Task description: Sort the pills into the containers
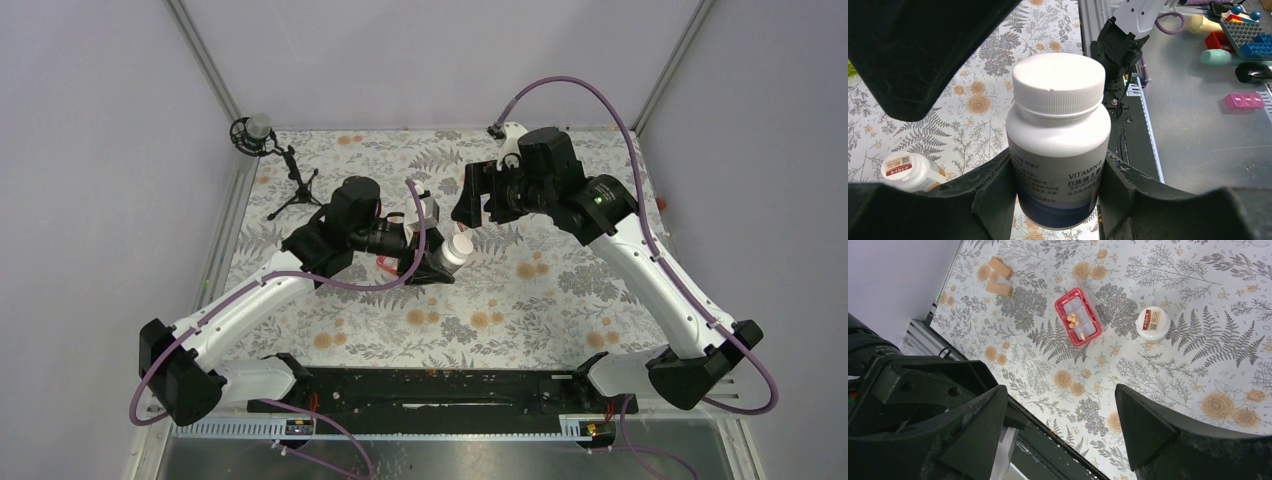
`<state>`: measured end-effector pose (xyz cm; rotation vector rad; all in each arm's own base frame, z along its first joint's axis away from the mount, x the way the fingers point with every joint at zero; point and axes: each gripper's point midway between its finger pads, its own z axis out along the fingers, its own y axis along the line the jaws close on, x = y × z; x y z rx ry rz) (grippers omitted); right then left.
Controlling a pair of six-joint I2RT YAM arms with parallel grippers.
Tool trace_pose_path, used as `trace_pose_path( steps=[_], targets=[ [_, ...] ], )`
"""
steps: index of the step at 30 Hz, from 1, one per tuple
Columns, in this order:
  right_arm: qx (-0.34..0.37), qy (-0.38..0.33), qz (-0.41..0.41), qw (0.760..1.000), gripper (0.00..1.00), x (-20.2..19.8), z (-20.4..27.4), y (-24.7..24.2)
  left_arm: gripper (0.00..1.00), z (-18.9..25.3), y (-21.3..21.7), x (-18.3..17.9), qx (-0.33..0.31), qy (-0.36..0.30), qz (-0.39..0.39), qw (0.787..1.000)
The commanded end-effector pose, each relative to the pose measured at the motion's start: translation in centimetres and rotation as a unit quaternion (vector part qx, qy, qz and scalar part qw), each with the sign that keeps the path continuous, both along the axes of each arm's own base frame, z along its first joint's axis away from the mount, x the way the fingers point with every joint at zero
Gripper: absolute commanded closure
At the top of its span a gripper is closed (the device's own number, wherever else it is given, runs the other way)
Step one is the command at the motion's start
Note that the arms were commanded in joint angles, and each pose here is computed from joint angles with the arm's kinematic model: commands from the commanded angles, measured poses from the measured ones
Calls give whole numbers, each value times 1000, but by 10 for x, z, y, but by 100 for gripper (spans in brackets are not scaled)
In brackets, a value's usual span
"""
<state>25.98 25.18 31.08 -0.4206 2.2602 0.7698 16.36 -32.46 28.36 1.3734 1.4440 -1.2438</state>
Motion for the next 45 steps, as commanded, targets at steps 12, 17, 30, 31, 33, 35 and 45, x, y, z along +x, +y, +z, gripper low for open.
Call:
trace_pose_path(
  steps=[12, 17, 30, 31, 33, 35, 45],
  targets=[
    [130, -72, 272, 951, 13, -89, 66, 21, 100, 37, -1, -2, -40, -52, -11, 998],
    [94, -69, 286, 951, 11, -94, 53, 16, 100, 38, -1, -5, -42, -49, -19, 998],
    [55, -57, 189, 979, 66, -52, 31, 25, 100, 36, -3, 1, -35, -51, -11, 998],
    [55, -53, 164, 983, 73, -45, 29, 25, 100, 36, -3, 4, -33, -54, -2, 998],
    [69, -39, 107, 991, 79, -31, 30, 27, 100, 34, -2, 10, -30, -62, 14, 998],
    [95, -27, 44, 994, 79, -16, 32, 30, 100, 33, -2, 17, -25, -68, 32, 997],
    [121, -21, -84, 989, 17, 12, 50, 20, 100, 27, 3, 35, -14, -84, 90, 992]
  ],
)
